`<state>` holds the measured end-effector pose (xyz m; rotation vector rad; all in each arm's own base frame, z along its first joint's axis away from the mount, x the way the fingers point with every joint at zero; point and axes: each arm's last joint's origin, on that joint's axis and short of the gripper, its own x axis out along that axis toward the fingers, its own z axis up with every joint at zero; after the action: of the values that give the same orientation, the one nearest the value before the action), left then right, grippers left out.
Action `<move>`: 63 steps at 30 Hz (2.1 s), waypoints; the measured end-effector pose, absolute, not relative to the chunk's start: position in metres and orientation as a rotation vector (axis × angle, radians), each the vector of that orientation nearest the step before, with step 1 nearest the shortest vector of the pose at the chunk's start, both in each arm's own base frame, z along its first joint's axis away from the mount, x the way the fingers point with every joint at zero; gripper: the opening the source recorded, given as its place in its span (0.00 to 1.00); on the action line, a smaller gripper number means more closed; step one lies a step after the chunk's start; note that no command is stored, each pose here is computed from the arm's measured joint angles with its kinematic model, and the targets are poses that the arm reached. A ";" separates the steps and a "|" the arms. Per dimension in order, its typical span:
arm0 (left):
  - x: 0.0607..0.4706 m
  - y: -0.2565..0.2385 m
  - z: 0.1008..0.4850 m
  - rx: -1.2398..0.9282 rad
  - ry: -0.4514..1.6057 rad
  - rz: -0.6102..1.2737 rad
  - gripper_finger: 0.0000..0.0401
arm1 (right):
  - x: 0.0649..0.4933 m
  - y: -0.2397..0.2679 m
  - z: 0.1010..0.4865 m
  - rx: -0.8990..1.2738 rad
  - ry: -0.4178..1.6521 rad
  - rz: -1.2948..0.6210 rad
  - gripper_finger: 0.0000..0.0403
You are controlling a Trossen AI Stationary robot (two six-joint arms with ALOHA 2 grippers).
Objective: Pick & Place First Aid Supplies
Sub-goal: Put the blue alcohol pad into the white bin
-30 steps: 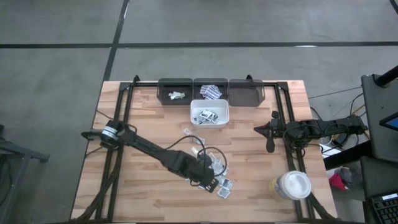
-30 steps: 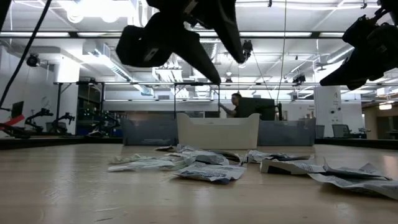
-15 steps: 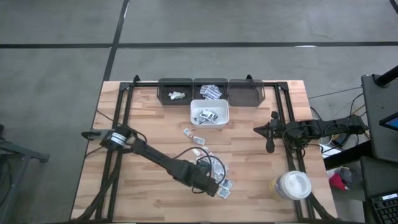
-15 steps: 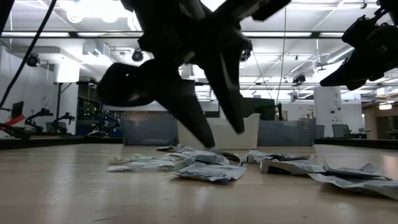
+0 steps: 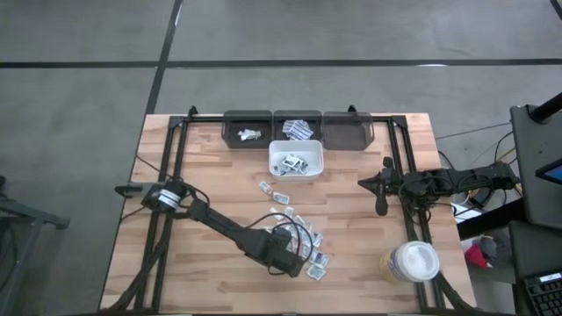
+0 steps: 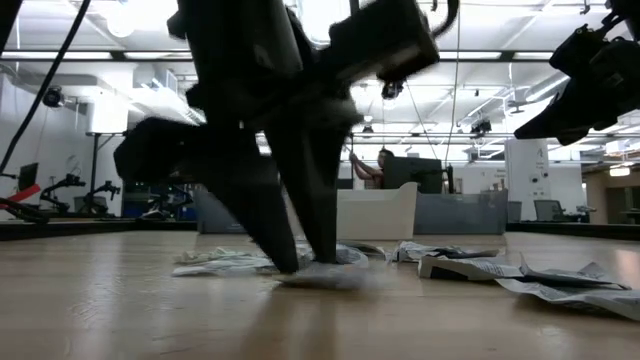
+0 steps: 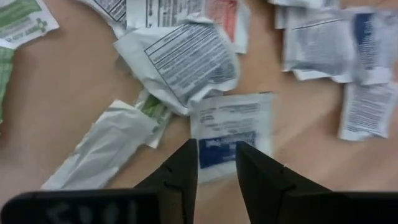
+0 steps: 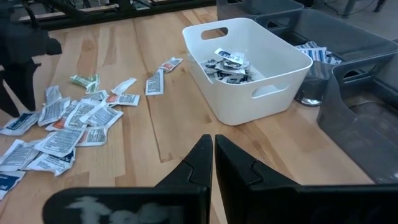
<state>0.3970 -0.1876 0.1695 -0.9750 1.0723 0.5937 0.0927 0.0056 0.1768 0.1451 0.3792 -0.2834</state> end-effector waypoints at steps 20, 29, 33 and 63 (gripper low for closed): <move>0.398 -0.196 0.122 -0.984 1.179 0.687 0.04 | 0.093 0.006 0.177 0.145 0.379 -0.284 0.04; 0.385 -0.214 0.123 -0.944 1.208 0.694 0.01 | 0.093 0.006 0.177 0.145 0.380 -0.284 0.04; 0.377 -0.227 0.131 -0.895 1.249 0.621 0.00 | 0.093 0.006 0.177 0.145 0.380 -0.284 0.04; 0.375 -0.233 0.196 -0.807 1.063 0.442 0.00 | 0.093 0.006 0.177 0.145 0.379 -0.284 0.04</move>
<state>0.3749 -0.2334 0.1964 -0.8067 1.0631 0.4425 0.0928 0.0056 0.1768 0.1447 0.3793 -0.2837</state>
